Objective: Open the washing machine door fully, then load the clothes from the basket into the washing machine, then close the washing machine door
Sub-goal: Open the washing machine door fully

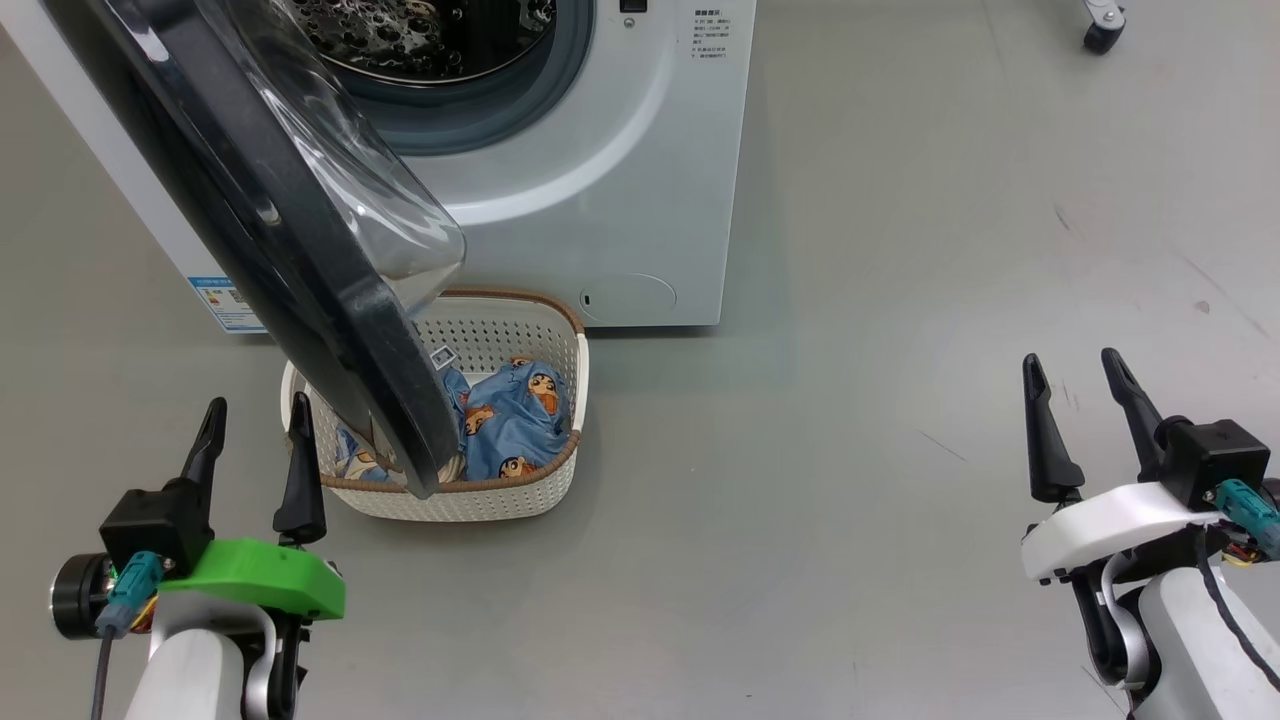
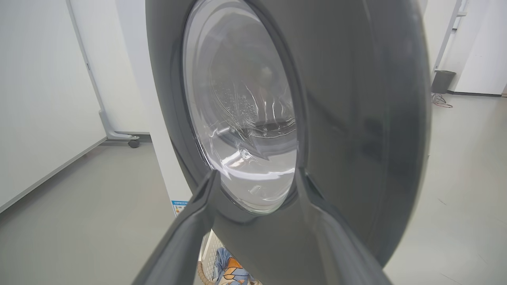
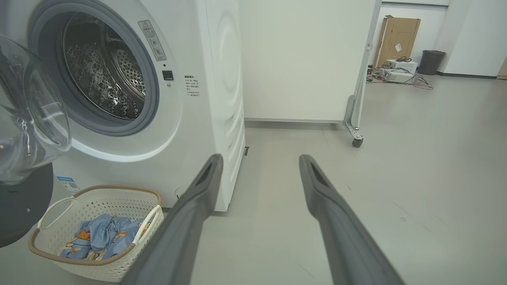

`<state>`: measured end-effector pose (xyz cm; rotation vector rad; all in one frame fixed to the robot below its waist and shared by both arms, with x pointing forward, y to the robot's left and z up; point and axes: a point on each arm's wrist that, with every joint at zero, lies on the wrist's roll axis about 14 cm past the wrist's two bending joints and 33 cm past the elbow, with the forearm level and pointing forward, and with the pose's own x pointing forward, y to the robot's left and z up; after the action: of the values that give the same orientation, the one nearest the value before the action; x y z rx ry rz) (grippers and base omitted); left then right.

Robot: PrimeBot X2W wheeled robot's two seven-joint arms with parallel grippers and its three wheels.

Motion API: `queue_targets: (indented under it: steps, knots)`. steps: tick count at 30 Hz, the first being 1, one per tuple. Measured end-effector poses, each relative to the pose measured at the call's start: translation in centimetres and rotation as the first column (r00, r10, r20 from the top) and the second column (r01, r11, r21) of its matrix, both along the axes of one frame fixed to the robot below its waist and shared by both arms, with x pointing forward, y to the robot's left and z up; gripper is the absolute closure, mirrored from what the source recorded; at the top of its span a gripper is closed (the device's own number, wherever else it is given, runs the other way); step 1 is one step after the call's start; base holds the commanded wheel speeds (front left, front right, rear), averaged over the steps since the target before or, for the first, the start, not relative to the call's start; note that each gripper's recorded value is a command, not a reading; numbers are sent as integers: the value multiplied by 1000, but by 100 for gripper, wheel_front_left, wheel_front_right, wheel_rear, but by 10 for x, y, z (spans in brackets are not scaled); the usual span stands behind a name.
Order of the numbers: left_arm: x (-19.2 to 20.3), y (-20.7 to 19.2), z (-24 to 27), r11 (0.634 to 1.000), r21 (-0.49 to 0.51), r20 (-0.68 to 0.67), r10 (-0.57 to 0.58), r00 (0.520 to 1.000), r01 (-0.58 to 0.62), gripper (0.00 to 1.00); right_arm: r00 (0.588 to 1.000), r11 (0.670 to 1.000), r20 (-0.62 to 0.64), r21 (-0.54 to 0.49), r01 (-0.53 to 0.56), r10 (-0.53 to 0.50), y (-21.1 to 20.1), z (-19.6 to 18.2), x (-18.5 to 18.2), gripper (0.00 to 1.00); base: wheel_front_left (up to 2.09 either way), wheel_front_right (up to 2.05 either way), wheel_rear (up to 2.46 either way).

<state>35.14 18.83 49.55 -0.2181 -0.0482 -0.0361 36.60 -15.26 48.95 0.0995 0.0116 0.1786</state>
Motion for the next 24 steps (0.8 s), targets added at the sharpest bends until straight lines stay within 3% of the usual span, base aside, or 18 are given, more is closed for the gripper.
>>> queue_targets:
  steps: [24]
  knots:
    - [-7,-2,-10,1000,8,-30,-1,1000,1,0,1000,1000,-19,-3,21,-21,2,-9,-11,0,0,0,0]
